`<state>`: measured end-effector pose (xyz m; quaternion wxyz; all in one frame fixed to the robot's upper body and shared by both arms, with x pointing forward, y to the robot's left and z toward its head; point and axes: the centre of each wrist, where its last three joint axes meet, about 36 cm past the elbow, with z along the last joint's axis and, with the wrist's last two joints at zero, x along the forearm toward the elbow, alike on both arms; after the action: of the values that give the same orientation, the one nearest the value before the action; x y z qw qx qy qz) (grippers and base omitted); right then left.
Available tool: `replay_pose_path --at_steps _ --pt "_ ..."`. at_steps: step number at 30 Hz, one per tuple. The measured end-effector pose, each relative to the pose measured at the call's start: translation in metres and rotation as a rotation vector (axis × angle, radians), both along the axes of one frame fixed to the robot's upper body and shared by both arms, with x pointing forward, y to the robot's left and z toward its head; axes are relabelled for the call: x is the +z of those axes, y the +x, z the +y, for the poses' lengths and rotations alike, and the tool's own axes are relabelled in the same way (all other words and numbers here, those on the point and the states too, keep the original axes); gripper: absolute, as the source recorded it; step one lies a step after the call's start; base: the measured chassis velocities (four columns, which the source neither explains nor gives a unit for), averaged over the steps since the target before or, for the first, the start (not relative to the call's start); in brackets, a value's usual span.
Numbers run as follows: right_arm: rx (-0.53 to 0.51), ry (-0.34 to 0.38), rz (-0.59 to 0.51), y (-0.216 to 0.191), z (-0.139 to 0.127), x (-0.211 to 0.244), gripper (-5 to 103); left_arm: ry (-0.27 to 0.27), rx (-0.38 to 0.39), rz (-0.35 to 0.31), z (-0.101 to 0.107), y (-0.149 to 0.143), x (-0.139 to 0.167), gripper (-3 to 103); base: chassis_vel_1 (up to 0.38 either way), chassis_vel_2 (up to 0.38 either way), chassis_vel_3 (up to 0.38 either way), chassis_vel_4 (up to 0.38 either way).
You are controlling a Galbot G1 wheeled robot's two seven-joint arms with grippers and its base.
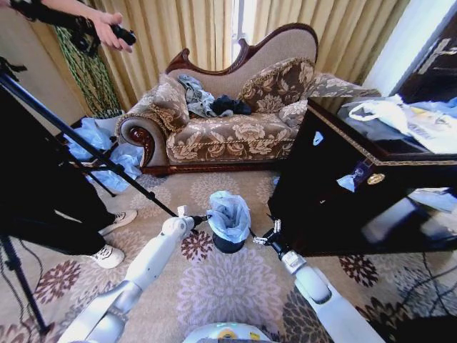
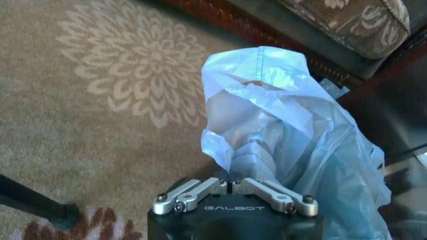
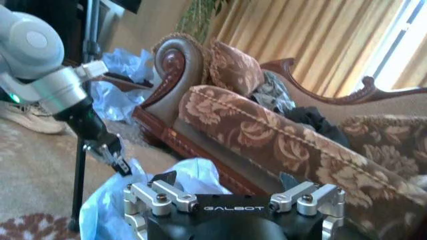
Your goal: Place a garbage bag over the trash bin.
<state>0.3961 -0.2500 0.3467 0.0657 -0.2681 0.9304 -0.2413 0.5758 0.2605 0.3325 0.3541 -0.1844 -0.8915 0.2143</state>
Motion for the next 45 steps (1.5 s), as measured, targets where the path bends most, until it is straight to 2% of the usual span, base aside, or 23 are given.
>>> replay_pose_path --at_steps 3,5,6,10,13,16,17,20,23,24,26,27,28,30,31,33,35,36,39,40,42,43,45 --pt "0.023 0.002 -0.011 0.005 0.007 0.004 100 0.002 -0.002 -0.004 0.001 -0.003 0.002 -3 0.0 0.0 0.0 0.0" --pt "0.053 0.0 -0.021 0.011 0.015 0.008 100 0.011 0.002 -0.001 0.003 -0.005 0.002 7 0.0 0.0 0.0 0.0" --pt "0.053 0.0 -0.021 0.011 0.015 0.008 100 0.011 0.002 -0.001 0.003 -0.005 0.002 7 0.0 0.0 0.0 0.0" --pt "0.079 0.001 -0.036 0.02 0.023 0.015 100 0.032 0.011 0.003 0.01 -0.009 -0.002 24 0.0 0.0 0.0 0.0" --pt "0.09 -0.003 -0.042 0.026 0.027 0.016 100 0.056 0.014 0.007 0.018 -0.016 -0.006 29 0.0 0.0 0.0 0.0" --pt "0.109 -0.004 -0.056 0.036 0.038 0.018 100 0.077 0.021 0.014 0.036 -0.034 -0.013 45 0.0 0.0 0.0 0.0" --pt "0.109 -0.004 -0.056 0.036 0.038 0.018 100 0.077 0.021 0.014 0.036 -0.034 -0.013 45 0.0 0.0 0.0 0.0" --pt "0.121 0.0 -0.056 0.037 0.044 0.017 100 0.086 0.024 0.011 0.045 -0.044 -0.014 56 0.0 0.0 0.0 0.0" --pt "0.125 0.001 -0.048 0.035 0.048 0.017 100 0.089 0.032 -0.009 0.058 -0.057 -0.004 72 0.0 0.0 0.0 0.0" --pt "0.125 0.001 -0.048 0.035 0.048 0.017 100 0.089 0.032 -0.009 0.058 -0.057 -0.004 72 0.0 0.0 0.0 0.0" --pt "0.129 0.003 -0.057 0.041 0.053 0.02 100 0.091 0.054 -0.049 0.071 -0.068 0.014 83 0.0 0.0 0.0 0.0" --pt "0.134 0.0 -0.06 0.045 0.056 0.022 100 0.092 0.057 -0.08 0.076 -0.074 0.027 83 0.0 0.0 0.0 0.0" --pt "0.134 0.0 -0.06 0.045 0.056 0.022 100 0.092 0.057 -0.08 0.076 -0.074 0.027 83 0.0 0.0 0.0 0.0" --pt "0.151 -0.017 -0.066 0.058 0.062 0.029 100 0.098 0.049 -0.161 0.077 -0.082 0.056 93 0.0 0.0 0.0 0.0" --pt "0.151 -0.017 -0.066 0.058 0.062 0.029 100 0.098 0.049 -0.161 0.077 -0.082 0.056 93 0.0 0.0 0.0 0.0" --pt "0.168 -0.045 -0.056 0.072 0.068 0.039 100 0.129 0.028 -0.235 0.071 -0.081 0.075 101 0.0 0.0 0.0 0.0" --pt "0.204 -0.085 -0.035 0.088 0.074 0.05 102 0.137 0.01 -0.29 0.063 -0.077 0.093 97 0.0 0.0 0.0 0.0" --pt "0.204 -0.085 -0.035 0.088 0.074 0.05 102 0.137 0.01 -0.29 0.063 -0.077 0.093 97 0.0 0.0 0.0 0.0" --pt "0.239 -0.175 0.031 0.114 0.084 0.069 93 0.147 0.009 -0.359 0.053 -0.082 0.108 97 0.0 0.0 0.0 0.0" --pt "0.239 -0.175 0.031 0.114 0.084 0.069 93 0.147 0.009 -0.359 0.053 -0.082 0.108 97 0.0 0.0 0.0 0.0" --pt "0.255 -0.238 0.07 0.131 0.087 0.073 84 0.165 0.018 -0.427 0.055 -0.09 0.115 96 0.0 0.0 0.0 0.0" --pt "0.255 -0.238 0.07 0.131 0.087 0.073 84 0.165 0.018 -0.427 0.055 -0.09 0.115 96 0.0 0.0 0.0 0.0" --pt "0.281 -0.311 0.126 0.147 0.1 0.077 73 0.209 0.062 -0.558 0.069 -0.107 0.129 94 0.0 0.0 0.0 0.0"
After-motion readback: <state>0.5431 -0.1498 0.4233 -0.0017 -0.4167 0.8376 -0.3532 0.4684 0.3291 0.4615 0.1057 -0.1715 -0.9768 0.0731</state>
